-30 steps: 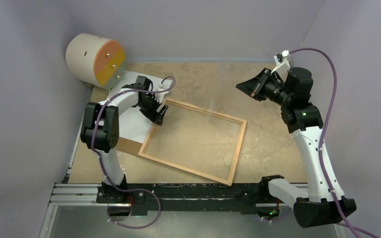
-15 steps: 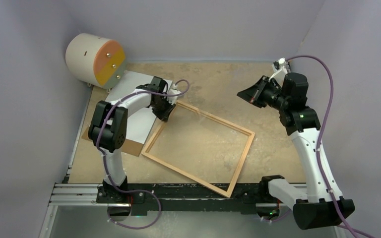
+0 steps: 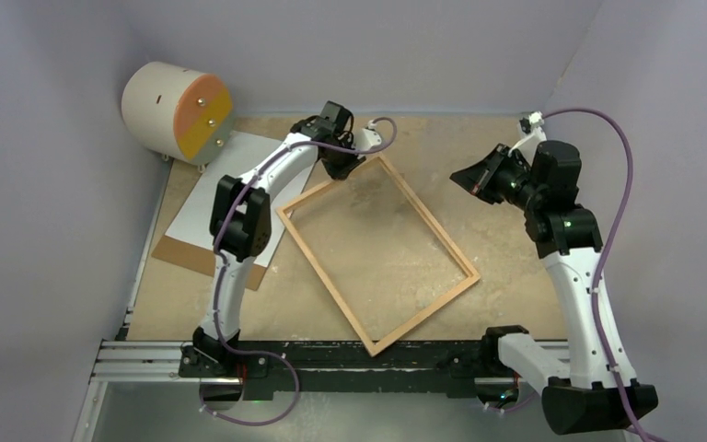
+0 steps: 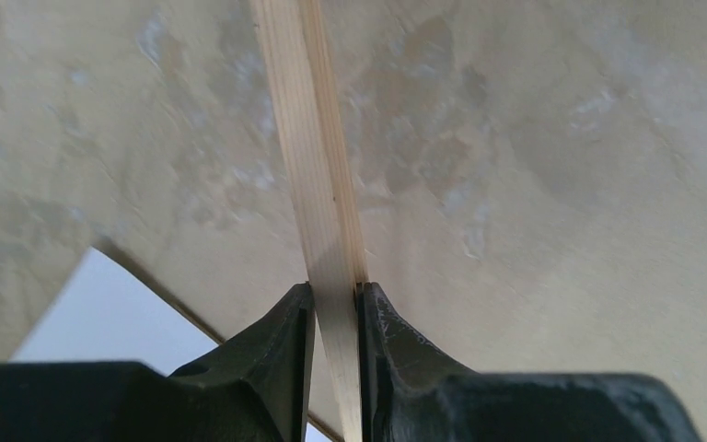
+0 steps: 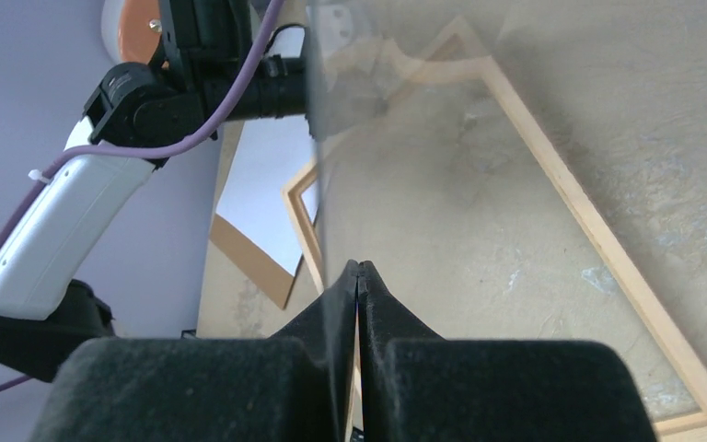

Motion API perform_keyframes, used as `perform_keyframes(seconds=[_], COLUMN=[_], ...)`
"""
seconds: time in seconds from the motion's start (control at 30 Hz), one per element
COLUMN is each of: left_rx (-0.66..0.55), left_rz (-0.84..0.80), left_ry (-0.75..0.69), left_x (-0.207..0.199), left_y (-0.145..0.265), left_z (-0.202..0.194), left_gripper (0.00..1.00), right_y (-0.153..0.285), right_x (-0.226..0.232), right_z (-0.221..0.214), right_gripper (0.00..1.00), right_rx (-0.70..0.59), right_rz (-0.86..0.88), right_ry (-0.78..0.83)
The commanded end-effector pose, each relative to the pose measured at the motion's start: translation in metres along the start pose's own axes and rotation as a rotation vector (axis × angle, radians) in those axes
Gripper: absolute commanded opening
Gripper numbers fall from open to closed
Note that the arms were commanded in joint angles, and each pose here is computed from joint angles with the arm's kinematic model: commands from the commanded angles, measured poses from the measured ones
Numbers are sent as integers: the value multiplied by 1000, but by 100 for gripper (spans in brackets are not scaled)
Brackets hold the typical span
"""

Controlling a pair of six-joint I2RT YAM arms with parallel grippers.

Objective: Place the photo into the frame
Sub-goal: Adjust the photo frame at the center of the board.

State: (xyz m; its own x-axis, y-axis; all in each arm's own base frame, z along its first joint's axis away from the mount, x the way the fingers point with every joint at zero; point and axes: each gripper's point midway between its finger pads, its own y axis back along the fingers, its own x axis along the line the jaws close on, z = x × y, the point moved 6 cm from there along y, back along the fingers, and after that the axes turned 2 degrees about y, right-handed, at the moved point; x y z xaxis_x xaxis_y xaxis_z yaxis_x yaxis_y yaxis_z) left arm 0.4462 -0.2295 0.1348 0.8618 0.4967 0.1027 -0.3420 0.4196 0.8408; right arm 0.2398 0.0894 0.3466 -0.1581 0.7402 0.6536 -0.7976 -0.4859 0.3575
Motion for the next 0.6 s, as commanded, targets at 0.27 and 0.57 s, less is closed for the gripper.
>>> perform_keyframes(seconds=[0.27,0.57], left_rx=[-144,-262], left_rz=[101,74], left_ry=[-481,-591], left_x=[36,12], left_y=[-46,-71], left_z=[50,75], left_gripper=[0,0], right_y=[30,31], right_x=[11,8], right_z=[2,-21], right_gripper=[0,0], right_rx=[-50,7], right_rz=[-25,26], right_ry=[-7,-86])
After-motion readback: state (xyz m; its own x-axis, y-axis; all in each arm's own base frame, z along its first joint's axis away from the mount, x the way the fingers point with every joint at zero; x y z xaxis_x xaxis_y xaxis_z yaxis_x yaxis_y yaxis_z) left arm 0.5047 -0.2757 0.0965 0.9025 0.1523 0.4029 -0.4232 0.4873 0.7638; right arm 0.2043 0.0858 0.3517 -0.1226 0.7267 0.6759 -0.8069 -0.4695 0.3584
